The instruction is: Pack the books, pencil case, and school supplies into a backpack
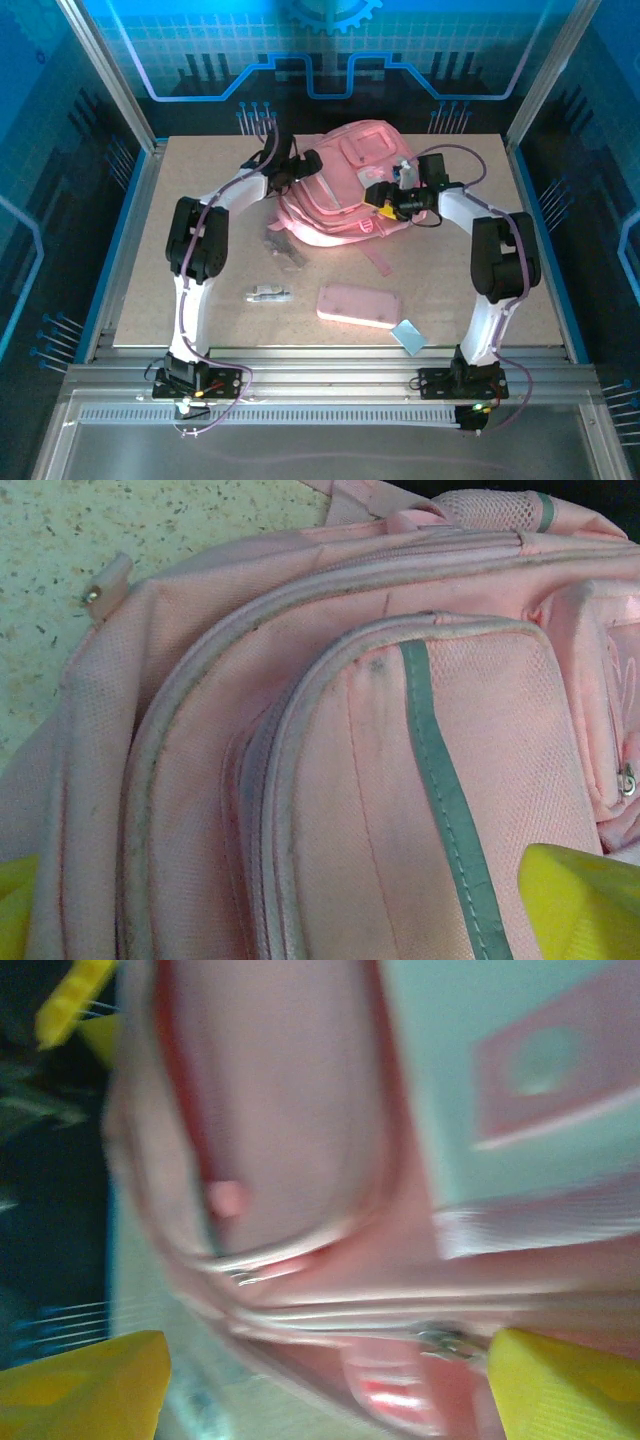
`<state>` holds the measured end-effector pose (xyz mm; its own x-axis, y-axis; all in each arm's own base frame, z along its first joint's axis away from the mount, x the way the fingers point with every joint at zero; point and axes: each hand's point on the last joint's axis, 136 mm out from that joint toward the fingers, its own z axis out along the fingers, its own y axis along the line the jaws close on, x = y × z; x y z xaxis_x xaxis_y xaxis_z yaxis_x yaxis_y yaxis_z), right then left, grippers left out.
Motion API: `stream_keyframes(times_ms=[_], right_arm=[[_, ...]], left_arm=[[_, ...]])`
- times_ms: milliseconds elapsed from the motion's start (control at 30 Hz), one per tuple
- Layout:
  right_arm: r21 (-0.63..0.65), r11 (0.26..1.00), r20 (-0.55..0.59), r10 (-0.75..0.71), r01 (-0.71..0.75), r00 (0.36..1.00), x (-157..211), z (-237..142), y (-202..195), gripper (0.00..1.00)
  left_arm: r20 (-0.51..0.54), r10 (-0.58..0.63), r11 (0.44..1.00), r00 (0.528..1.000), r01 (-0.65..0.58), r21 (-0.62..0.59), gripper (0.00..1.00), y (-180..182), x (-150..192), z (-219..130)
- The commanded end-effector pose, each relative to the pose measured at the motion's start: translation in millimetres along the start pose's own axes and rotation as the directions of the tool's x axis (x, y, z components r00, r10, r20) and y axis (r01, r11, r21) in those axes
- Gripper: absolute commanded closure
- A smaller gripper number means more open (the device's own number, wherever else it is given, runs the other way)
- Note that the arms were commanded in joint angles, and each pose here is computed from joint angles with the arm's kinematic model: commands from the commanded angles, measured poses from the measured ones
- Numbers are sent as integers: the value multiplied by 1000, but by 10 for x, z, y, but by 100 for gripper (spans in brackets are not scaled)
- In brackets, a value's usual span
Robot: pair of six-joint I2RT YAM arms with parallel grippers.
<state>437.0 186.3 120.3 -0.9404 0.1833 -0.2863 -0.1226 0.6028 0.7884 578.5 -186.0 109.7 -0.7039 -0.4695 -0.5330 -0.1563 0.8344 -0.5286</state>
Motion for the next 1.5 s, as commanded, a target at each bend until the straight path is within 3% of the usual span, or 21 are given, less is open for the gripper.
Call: stream_keyframes(times_ms=[0,100,167,267,367,500,600,700,767,900,1067,1300,1467], right_arm=[[-246,969,-69,-30,12,997,139,-121,760,17],[-287,958,-64,-14,-5,998,176,-241,807,17],[-226,974,-26,-28,21,999,186,-335,708,18],[57,997,71,-49,45,996,150,-556,272,18],[363,931,194,-42,-32,980,58,-893,-285,18],[477,857,357,14,-195,934,-85,-1210,-864,17],[449,855,406,64,-260,912,-257,-1197,-1178,18],[339,902,410,114,-267,905,-473,-1016,-1297,26],[290,924,402,118,-249,908,-570,-886,-1325,37],[318,913,378,126,-257,917,-579,-703,-1448,57],[248,932,337,173,-265,925,-398,-537,-1293,98],[227,918,320,247,-327,915,171,-273,-938,100],[286,883,356,262,-372,897,523,-198,-867,100]], left_arm=[[-2,77,995,997,-77,71,1,-329,-47,-53],[19,126,992,992,-126,31,1,-295,-165,-171],[26,164,986,986,-165,4,1,-272,-227,-303],[22,214,977,977,-213,-21,1,-258,-225,-541],[-1,221,975,975,-221,-14,1,-269,-67,-765],[-29,231,973,973,-230,22,1,-414,324,-1024],[-49,215,974,975,-211,78,1,-595,688,-1129],[-96,185,977,978,-172,128,3,-788,1072,-1147],[-127,171,976,977,-150,156,3,-910,1315,-1131],[-165,172,972,971,-141,186,6,-1126,1679,-1067],[-223,203,973,953,-170,158,7,-1248,1922,-873],[-232,212,977,949,-205,57,15,-1110,2014,-613],[-241,249,964,938,-264,-36,25,-914,2029,-468]])
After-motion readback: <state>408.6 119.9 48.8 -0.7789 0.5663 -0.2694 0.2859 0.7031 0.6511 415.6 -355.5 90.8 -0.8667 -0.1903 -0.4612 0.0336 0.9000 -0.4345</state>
